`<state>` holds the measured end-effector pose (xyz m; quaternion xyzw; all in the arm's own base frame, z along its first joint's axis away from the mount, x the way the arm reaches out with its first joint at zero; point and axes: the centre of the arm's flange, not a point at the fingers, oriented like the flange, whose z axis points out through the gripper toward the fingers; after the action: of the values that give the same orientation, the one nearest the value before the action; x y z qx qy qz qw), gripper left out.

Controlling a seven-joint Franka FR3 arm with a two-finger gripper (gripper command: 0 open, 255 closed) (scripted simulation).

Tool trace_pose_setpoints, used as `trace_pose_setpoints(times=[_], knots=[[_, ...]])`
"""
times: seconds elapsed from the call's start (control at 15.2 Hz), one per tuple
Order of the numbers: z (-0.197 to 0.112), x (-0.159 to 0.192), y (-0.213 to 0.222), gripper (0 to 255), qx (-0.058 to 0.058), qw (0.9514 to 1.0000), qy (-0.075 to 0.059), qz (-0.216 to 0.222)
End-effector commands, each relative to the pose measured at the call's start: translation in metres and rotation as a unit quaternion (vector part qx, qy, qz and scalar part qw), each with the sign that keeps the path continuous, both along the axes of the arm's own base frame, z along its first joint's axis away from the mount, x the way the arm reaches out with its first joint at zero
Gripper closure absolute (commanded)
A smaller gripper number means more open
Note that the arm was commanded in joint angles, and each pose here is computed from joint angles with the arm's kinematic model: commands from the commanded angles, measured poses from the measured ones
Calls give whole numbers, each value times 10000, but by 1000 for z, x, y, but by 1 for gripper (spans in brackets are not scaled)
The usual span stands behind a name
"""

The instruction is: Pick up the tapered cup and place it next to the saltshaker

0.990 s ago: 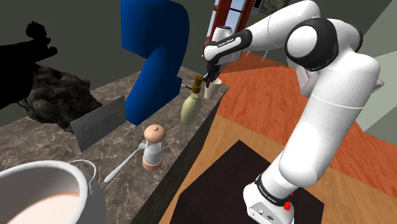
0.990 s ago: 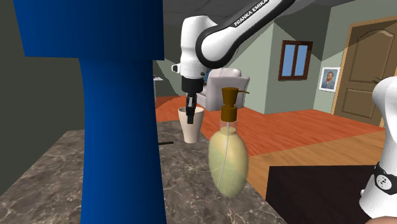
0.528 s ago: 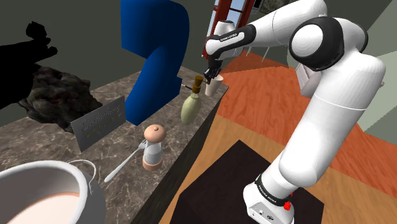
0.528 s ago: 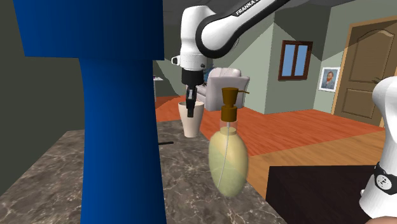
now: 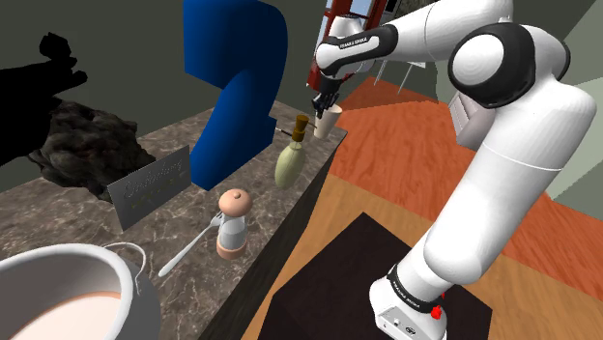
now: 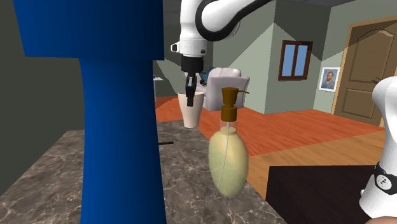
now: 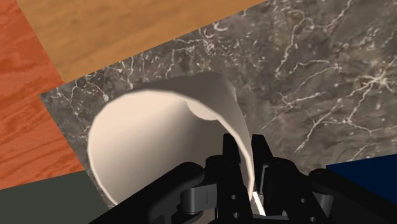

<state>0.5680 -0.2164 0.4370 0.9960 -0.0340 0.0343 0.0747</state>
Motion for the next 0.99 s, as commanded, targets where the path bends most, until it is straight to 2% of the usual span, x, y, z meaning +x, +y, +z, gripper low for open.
trace_pose_setpoints(times=[0.0,0.92], knots=[[11,0,-1,255,0,10000,0,0],[85,0,-1,255,0,10000,0,0]])
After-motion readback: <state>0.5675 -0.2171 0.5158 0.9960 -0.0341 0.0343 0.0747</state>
